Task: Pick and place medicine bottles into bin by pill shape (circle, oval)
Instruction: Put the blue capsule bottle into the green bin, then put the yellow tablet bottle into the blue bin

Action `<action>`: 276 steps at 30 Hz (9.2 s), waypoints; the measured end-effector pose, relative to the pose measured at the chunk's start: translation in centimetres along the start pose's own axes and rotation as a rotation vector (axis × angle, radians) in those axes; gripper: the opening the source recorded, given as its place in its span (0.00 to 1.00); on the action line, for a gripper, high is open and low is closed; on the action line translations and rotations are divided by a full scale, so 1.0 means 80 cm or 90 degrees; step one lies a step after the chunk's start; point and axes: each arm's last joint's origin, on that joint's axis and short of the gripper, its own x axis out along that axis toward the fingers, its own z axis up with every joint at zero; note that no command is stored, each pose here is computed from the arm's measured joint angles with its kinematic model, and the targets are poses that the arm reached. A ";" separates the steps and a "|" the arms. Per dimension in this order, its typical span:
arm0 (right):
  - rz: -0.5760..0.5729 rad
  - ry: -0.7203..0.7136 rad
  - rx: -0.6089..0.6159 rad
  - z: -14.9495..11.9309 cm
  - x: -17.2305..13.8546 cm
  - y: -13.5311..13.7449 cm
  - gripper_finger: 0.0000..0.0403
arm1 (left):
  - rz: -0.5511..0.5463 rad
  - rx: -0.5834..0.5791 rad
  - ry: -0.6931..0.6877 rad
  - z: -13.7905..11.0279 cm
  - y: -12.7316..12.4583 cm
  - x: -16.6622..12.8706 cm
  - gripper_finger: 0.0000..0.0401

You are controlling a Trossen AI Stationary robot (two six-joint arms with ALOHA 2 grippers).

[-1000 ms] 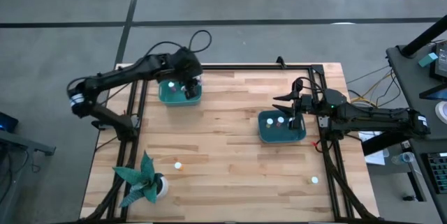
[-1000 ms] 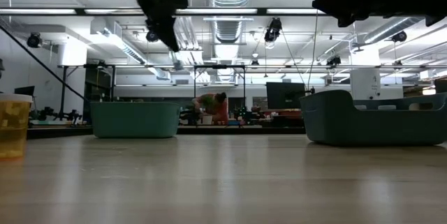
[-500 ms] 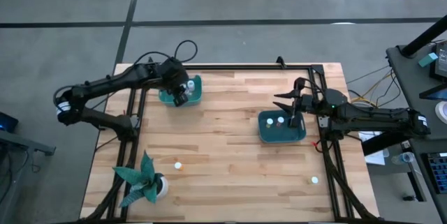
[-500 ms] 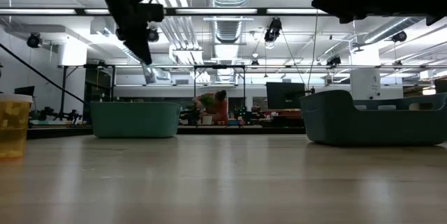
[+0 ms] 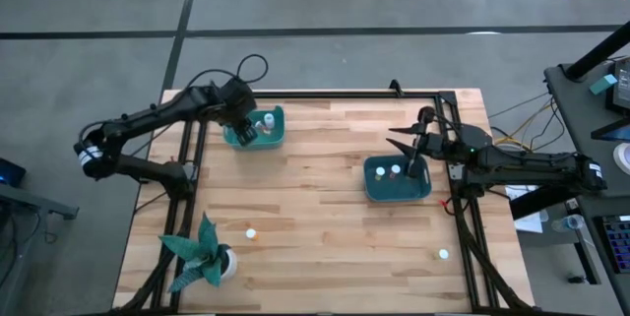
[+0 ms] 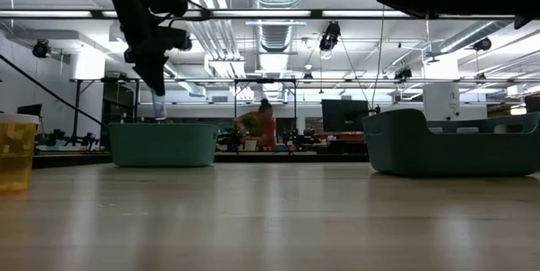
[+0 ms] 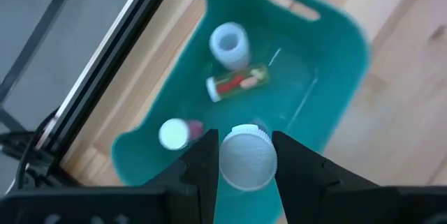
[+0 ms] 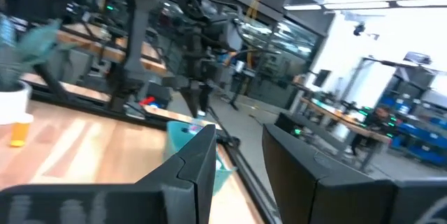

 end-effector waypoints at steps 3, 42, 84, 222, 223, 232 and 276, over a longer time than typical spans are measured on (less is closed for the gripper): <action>-0.028 0.014 -0.009 -0.001 0.000 -0.002 0.27 | 0.009 -0.018 0.006 -0.002 0.009 0.003 0.24; -0.136 0.042 -0.092 0.008 0.001 -0.012 0.27 | 0.040 -0.035 0.161 -0.028 0.026 0.089 0.24; -0.083 0.018 0.134 0.007 0.002 -0.008 0.27 | -0.034 0.021 -0.206 0.008 0.002 -0.018 0.42; -0.332 1.197 0.664 0.060 -0.099 0.285 0.27 | -0.198 0.252 -0.636 0.012 -0.128 -0.060 0.42; -0.331 1.197 0.665 0.060 -0.099 0.284 0.27 | -0.198 0.252 -0.636 0.012 -0.128 -0.060 0.42; -0.296 1.188 0.708 0.073 -0.076 0.284 0.28 | -0.198 0.252 -0.636 0.012 -0.128 -0.060 0.42; -0.236 1.156 0.504 0.062 0.107 0.092 0.28 | -0.196 0.258 -0.635 0.012 -0.128 -0.060 0.42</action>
